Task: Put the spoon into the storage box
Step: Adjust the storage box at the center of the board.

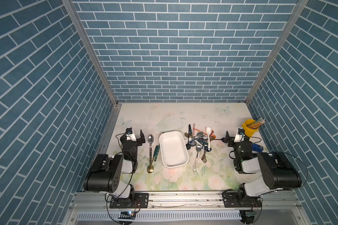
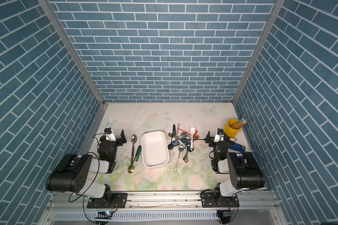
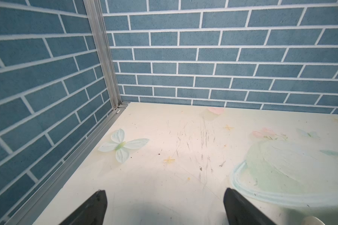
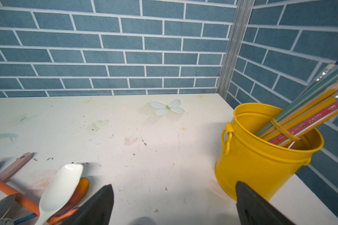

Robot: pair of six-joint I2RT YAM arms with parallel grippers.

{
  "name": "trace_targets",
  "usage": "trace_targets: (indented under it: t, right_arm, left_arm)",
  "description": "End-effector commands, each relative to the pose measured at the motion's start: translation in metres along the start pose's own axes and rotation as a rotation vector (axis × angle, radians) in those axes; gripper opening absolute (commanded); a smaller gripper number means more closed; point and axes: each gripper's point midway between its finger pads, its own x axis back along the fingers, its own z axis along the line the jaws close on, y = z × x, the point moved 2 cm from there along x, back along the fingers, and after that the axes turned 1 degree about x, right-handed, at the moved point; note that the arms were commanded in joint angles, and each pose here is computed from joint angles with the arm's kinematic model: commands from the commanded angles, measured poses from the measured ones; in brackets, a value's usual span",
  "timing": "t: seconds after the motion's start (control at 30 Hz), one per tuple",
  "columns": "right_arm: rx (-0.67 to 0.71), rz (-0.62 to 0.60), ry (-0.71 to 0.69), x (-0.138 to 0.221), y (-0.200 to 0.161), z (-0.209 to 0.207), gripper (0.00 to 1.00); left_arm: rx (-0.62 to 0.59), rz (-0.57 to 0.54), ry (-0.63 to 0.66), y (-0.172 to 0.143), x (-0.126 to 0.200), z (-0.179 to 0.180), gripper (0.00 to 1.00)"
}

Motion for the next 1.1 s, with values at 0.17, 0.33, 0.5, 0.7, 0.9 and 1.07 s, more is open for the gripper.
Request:
trace_targets:
  t: [0.17, 0.33, 0.5, 0.7, 0.9, 1.07]
  right_arm:
    - [0.023, -0.031, -0.019, -0.003, 0.008, -0.003, 1.0]
    - [0.022, -0.029, -0.019, -0.004, 0.008, -0.003, 1.0]
    - [0.023, -0.028, -0.019, -0.004, 0.008, -0.003, 1.0]
    - [0.016, -0.039, -0.033, -0.002, 0.01, -0.006, 0.99]
    - [0.013, 0.08, -0.123, -0.018, 0.02, -0.019, 0.94]
    - [-0.022, 0.241, -0.064, -0.024, 0.022, -0.008, 0.87]
  left_arm:
    - [-0.002, -0.018, 0.01, 0.005, -0.003, 0.002, 1.0]
    - [-0.002, -0.021, 0.009, 0.006, -0.004, 0.002, 1.0]
    - [-0.002, -0.02, 0.01, 0.006, -0.004, 0.002, 1.0]
    - [-0.002, -0.02, 0.007, 0.006, -0.003, 0.002, 0.99]
    - [0.007, 0.02, 0.042, 0.017, -0.014, 0.005, 1.0]
    - [-0.006, 0.181, 0.053, 0.045, -0.036, -0.001, 0.99]
